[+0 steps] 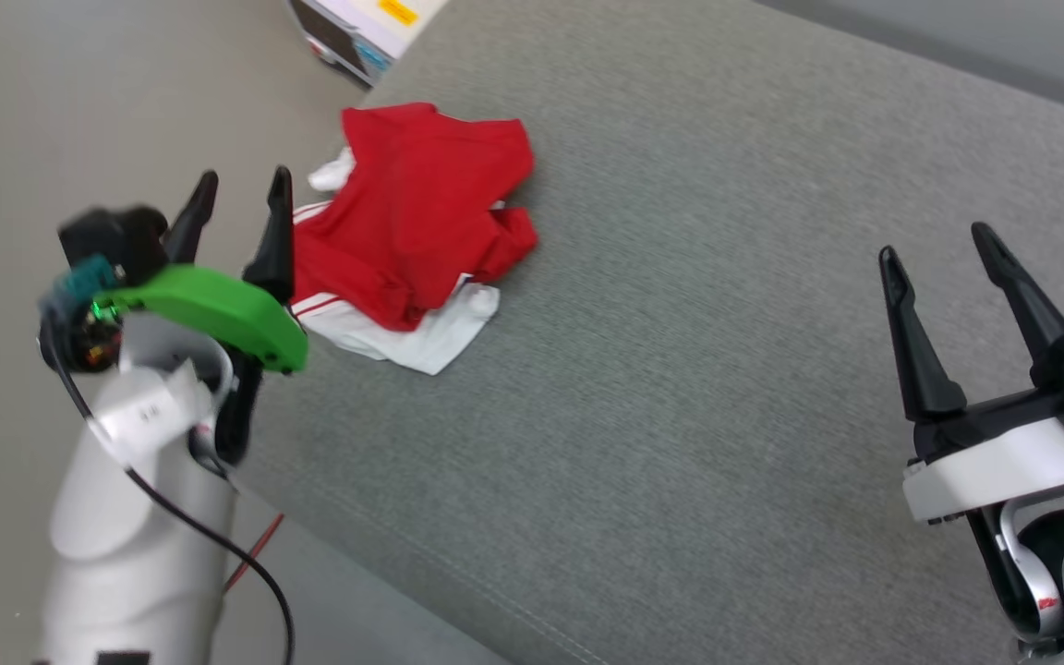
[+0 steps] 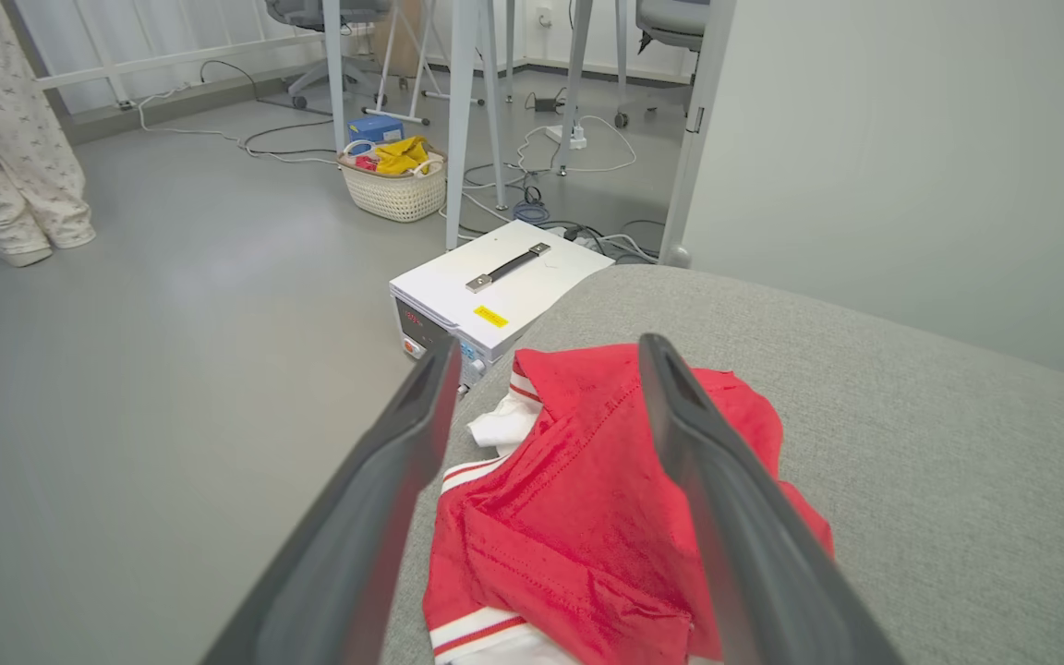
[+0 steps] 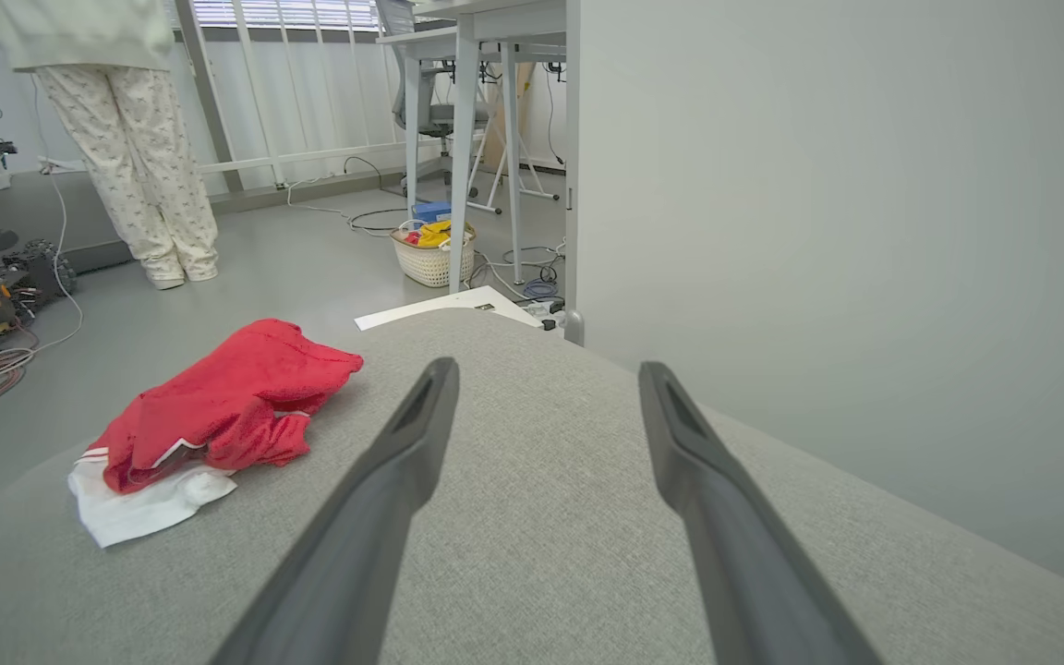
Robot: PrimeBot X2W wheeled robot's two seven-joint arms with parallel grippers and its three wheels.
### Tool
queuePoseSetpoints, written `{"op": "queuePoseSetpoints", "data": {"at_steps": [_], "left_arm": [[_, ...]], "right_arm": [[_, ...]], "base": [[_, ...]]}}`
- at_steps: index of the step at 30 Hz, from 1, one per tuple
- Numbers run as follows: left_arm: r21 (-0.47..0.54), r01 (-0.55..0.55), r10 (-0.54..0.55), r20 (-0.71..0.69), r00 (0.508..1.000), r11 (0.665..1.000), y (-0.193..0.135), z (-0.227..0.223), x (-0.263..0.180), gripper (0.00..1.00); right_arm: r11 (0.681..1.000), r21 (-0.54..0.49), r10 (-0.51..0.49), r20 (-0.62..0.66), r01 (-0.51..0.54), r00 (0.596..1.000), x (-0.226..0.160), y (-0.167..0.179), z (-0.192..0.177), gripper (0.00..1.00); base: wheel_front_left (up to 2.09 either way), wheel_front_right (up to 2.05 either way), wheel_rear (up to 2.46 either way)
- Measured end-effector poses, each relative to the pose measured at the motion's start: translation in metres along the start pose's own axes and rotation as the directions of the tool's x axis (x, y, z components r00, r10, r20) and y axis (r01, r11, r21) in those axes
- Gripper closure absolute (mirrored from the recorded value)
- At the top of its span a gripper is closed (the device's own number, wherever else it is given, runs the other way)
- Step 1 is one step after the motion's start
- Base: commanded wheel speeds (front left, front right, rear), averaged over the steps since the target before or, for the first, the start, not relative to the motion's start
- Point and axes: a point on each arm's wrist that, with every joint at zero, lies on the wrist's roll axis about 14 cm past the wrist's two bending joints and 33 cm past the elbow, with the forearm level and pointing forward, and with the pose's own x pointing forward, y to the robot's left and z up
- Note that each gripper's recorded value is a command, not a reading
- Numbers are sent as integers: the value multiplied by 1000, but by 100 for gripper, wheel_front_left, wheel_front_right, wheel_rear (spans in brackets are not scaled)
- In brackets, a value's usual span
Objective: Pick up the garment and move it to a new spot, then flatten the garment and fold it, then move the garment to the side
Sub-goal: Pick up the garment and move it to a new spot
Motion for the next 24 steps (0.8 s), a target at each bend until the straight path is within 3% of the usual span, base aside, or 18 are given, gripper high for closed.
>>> {"op": "queuePoseSetpoints", "data": {"at_steps": [5, 10, 15, 19, 24], "left_arm": [[-12, 55, -56, -202, 978, 998, -12, -24, 45, 0], [-38, 69, -79, -426, 901, 997, -17, -70, 66, 0], [-25, 69, -69, -633, 771, 997, -21, -128, 71, 0], [-23, 76, -66, -774, 630, 997, -30, -175, 62, 0], [-26, 53, -49, -870, 491, 998, -27, -196, 64, 0]], "right_arm": [[997, 7, -74, -14, 74, 997, -7, -31, -11, 0], [990, 15, -143, -33, 143, 989, -16, -58, -24, 0], [978, 19, -208, -74, 210, 975, -26, -84, -46, 0], [968, 24, -247, -105, 251, 963, -35, -100, -62, 0], [955, 23, -291, -144, 297, 946, -49, -114, -77, 0]], "base": [[0, 0, 0], [0, 0, 0], [0, 0, 0], [0, 0, 0], [0, 0, 0]]}}
